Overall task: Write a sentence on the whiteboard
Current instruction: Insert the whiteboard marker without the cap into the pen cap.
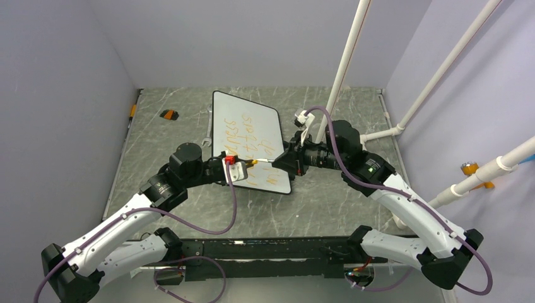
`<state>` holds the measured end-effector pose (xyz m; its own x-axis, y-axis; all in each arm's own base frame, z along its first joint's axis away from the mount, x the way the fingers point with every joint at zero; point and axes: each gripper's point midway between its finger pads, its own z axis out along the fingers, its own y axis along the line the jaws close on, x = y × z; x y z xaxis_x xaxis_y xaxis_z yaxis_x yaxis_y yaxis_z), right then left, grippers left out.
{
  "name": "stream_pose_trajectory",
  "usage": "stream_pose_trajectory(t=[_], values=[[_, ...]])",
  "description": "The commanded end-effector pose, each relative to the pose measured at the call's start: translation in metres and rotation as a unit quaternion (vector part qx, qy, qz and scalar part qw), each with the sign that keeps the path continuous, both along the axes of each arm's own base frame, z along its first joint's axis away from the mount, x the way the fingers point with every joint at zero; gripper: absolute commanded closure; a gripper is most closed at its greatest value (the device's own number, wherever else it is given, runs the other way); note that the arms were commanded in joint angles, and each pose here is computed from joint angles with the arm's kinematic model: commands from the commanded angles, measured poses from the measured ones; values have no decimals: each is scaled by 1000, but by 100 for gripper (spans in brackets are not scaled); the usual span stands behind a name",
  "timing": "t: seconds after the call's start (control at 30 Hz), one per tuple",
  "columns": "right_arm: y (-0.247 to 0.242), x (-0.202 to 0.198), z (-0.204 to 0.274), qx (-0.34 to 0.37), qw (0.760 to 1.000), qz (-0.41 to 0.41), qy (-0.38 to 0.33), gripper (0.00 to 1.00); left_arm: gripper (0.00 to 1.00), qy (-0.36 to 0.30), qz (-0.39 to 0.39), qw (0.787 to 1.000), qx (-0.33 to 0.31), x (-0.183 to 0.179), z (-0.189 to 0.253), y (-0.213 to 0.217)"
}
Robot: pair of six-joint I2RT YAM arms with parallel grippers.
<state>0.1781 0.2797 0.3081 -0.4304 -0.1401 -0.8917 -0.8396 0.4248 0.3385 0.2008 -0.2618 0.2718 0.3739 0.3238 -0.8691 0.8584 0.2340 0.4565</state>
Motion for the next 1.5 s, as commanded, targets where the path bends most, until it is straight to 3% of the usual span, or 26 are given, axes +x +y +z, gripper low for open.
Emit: stream_pose_trajectory(t=[0.0, 0.93, 1.47], values=[[-3, 1, 12, 13, 1000, -11, -19, 100, 100, -13, -5, 1000, -25, -2, 20, -2], [6, 2, -16, -22, 1000, 13, 14, 100, 100, -14, -5, 1000, -22, -2, 19, -1], [17, 16, -7, -95, 994, 43, -27, 100, 100, 15, -59, 998, 5, -18, 3, -14]])
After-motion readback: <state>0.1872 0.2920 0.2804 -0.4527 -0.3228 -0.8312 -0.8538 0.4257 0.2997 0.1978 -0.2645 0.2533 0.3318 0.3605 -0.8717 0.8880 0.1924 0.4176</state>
